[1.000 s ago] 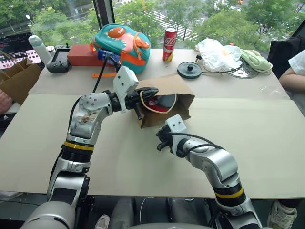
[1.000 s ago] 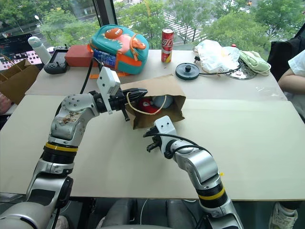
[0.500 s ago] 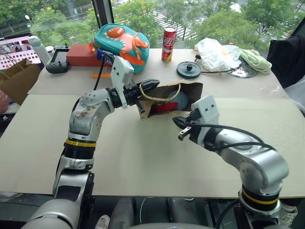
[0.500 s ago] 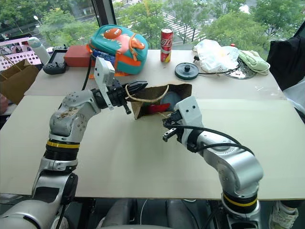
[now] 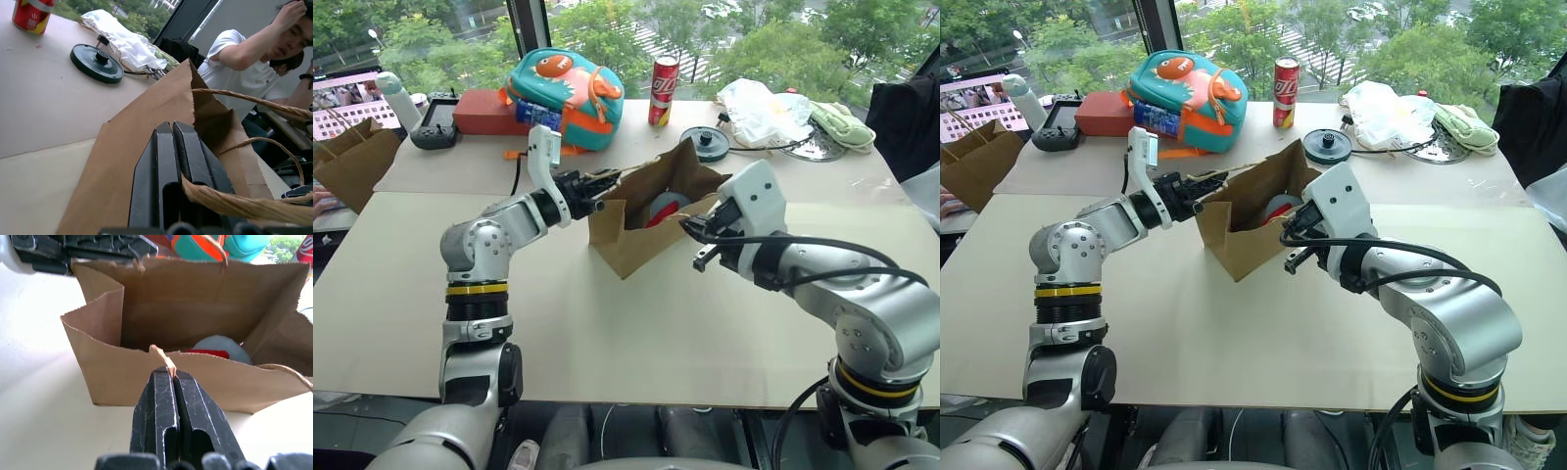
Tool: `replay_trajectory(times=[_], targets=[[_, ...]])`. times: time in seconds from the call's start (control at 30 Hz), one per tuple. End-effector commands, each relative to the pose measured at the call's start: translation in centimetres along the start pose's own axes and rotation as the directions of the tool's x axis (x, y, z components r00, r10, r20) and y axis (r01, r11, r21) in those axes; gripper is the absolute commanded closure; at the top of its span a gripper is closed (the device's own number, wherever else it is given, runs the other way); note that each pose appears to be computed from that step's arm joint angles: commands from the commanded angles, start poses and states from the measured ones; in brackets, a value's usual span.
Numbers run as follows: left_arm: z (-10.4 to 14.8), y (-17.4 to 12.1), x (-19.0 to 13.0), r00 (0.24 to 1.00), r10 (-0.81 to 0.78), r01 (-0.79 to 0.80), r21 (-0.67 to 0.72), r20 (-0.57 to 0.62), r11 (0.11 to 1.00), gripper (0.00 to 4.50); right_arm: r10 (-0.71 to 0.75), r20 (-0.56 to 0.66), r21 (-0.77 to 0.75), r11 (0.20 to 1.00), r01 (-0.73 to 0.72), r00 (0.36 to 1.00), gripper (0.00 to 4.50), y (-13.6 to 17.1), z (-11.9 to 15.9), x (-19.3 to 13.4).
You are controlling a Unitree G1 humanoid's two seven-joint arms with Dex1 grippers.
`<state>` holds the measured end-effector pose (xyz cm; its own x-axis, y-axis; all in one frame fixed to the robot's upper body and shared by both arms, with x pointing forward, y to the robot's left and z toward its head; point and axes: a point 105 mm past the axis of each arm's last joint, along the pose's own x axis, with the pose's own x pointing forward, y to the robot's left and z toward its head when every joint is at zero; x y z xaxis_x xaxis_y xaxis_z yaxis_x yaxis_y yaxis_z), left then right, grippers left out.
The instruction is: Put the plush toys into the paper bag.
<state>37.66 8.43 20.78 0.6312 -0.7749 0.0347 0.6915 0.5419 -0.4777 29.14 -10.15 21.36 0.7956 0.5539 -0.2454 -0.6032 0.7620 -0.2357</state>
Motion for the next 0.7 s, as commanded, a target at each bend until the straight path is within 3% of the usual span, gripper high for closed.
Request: replay_trajectory(times=[0.03, 0.07, 0.2, 0.43, 0.53, 0.7], targets=[[0.4, -1.3, 0.0, 0.999, -0.037, 0.037, -0.020, 0.014, 0.999, 4.50, -0.037, 0.037, -0.007, 0.999, 0.037, 0.999, 4.48, -0.4, 0.9, 0.3], [0.5, -1.4, 0.1, 0.999, -0.041, 0.042, -0.026, 0.018, 0.999, 4.50, -0.041, 0.045, -0.003, 0.999, 0.041, 0.998, 4.48, -0.4, 1.0, 0.4], [1.4, -1.7, -0.1, 0.997, -0.066, 0.067, -0.027, 0.046, 0.997, 3.27, -0.051, 0.107, 0.017, 0.999, 0.050, 0.993, 3.26, -0.5, 2.0, 0.6], [3.8, -2.1, -1.0, 0.988, -0.108, 0.109, 0.000, 0.112, 0.994, 0.71, -0.048, 0.279, 0.062, 0.998, 0.032, 0.959, 0.84, -0.9, 5.3, -0.2], [5.0, -2.4, -1.7, 0.981, -0.136, 0.135, 0.016, 0.135, 0.991, 0.60, -0.029, 0.366, 0.076, 0.997, 0.002, 0.930, 0.03, -1.0, 7.1, -1.2], [5.9, -2.5, -2.9, 0.973, -0.162, 0.161, 0.017, 0.162, 0.987, 0.60, 0.071, 0.435, 0.059, 0.992, -0.108, 0.898, 0.03, -0.4, 7.8, -2.8]])
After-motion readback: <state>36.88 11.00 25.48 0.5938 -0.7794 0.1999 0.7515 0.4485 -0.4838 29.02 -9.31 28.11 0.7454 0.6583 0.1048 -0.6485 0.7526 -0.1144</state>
